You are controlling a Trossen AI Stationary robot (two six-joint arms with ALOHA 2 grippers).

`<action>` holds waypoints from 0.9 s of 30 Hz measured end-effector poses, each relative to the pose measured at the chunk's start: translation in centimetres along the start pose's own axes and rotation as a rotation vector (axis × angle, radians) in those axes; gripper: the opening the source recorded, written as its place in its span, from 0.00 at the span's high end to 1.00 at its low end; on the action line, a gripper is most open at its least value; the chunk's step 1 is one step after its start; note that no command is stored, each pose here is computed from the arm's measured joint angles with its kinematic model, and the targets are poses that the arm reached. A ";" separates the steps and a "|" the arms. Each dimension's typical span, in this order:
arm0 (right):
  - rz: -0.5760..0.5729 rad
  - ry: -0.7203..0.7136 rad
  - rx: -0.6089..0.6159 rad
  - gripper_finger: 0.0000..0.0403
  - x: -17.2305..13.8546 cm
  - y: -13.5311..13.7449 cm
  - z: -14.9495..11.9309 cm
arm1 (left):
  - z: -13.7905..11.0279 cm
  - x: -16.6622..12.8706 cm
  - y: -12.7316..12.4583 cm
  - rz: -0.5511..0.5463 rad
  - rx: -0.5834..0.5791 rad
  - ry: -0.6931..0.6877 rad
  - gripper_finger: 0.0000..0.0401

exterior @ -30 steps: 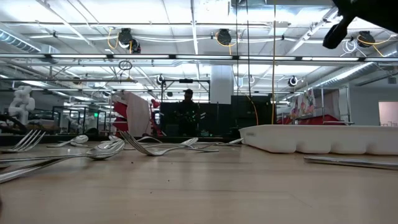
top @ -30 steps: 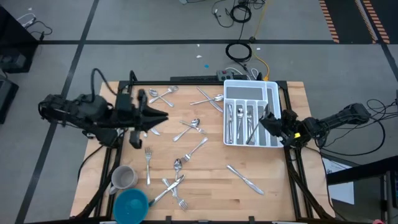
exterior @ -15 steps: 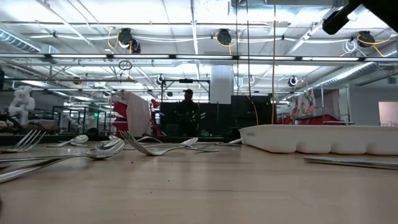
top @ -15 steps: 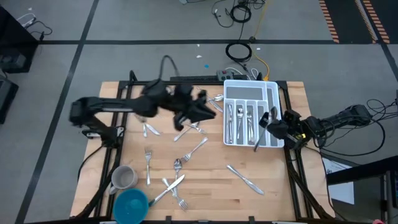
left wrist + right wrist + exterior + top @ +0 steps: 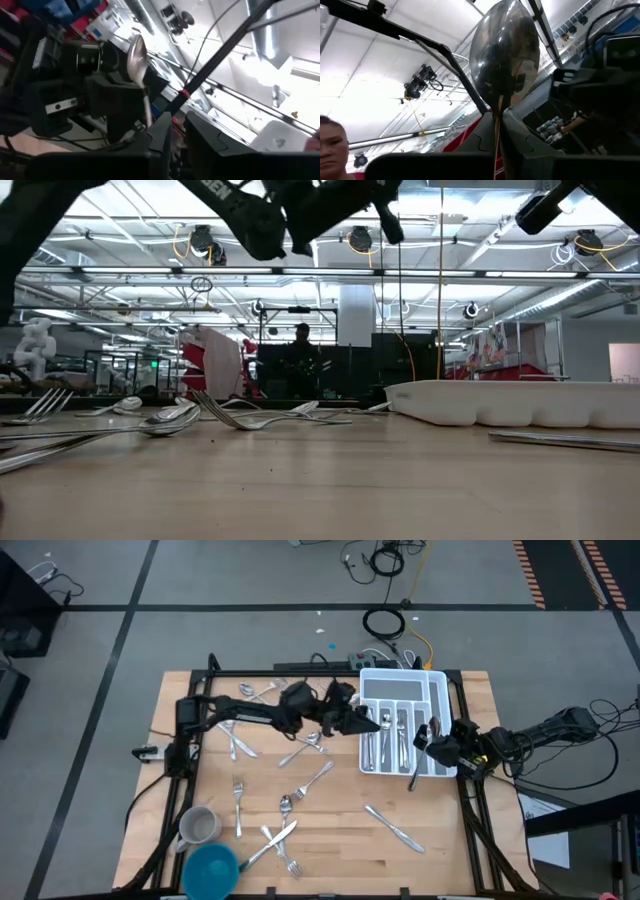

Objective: Sort silverware
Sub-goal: Put the spoon into the silverware tray

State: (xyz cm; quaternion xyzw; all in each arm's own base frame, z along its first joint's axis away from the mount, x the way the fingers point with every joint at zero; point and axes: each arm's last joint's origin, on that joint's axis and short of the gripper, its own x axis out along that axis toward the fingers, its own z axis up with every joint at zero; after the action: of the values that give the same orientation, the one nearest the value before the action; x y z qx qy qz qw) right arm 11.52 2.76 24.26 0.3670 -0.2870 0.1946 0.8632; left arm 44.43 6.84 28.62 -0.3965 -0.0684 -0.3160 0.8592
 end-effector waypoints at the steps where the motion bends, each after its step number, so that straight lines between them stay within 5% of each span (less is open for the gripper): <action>1: 0.009 0.008 0.003 1.00 0.3 0.1 0.0 | -0.1 0.2 0.3 -0.004 0.002 0.002 0.83; 13: 0.034 0.157 -0.020 1.00 5.2 0.2 -0.8 | 1.1 1.6 2.1 0.014 0.134 -0.092 0.63; 19: -0.021 0.169 0.002 1.00 5.7 -1.2 -1.8 | 1.5 2.9 0.7 -0.060 0.186 -0.070 0.62; 27: 0.041 0.099 -0.034 1.00 6.0 -1.4 -1.1 | 1.0 3.6 0.3 -0.080 0.174 -0.021 0.62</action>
State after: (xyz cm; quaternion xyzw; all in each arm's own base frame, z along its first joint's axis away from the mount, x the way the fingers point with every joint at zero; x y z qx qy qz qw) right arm 17.22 3.42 26.74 0.3361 -0.2547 0.2252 0.8783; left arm 47.59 5.91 30.46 -0.3207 -0.1204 -0.3388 0.8763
